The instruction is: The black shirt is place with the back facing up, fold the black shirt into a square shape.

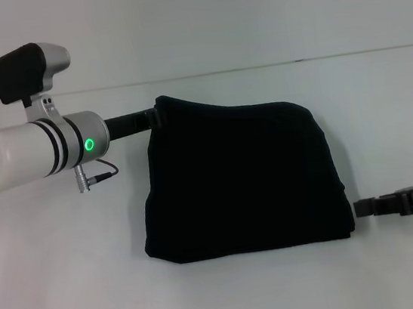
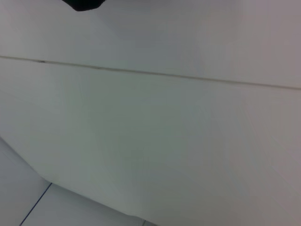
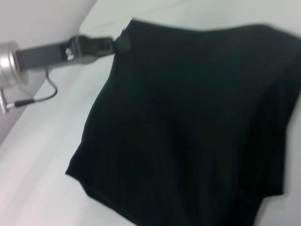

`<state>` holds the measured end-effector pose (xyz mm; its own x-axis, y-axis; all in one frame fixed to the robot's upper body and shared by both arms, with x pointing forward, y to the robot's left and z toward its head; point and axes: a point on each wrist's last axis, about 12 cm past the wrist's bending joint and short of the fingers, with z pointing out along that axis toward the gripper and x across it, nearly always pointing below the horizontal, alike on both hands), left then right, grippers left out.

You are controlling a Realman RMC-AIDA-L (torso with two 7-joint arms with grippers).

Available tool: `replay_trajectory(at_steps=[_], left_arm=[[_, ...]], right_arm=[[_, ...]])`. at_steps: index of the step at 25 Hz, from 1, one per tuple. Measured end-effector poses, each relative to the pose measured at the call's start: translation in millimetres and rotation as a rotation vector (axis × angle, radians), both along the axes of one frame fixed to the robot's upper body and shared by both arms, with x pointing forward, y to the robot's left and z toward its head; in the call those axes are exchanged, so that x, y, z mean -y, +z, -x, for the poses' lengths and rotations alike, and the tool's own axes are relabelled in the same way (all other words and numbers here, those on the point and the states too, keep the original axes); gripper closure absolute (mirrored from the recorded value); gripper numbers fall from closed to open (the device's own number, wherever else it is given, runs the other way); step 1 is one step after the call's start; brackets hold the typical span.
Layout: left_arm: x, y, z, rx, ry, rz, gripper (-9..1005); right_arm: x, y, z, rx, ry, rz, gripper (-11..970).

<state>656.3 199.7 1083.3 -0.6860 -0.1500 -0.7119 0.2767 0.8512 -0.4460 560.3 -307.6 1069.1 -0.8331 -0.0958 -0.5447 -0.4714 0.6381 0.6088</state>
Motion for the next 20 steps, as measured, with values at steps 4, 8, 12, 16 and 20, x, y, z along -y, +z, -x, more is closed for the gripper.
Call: replay_trajectory(at_steps=[4,8,12,16,20], left_arm=[[-1.8,2.4,-1.7,0.008,0.002,-0.003,946],[-1.9,2.6,-1.9,0.010,0.001,-0.005,946],[-1.7,3.1,-2.1,0.011,0.000,-0.006,945],[-1.5,3.0,-2.0,0.011,0.000,-0.004,945],[-6.1,0.7,-0.9,0.007,0.025,0.001,946]], right_arm=[[25.0,8.4,1.7,0.045,-0.092,-0.036,884],[38.1,15.3,3.2,0.094,-0.139,-0.062,648],[41.7,20.5,2.5,0.132,-0.158,-0.088,485],[37.4,21.6,0.4,0.156,-0.145,-0.095,329],[33.2,22.9,-2.3,0.181,-0.125,-0.091,218]])
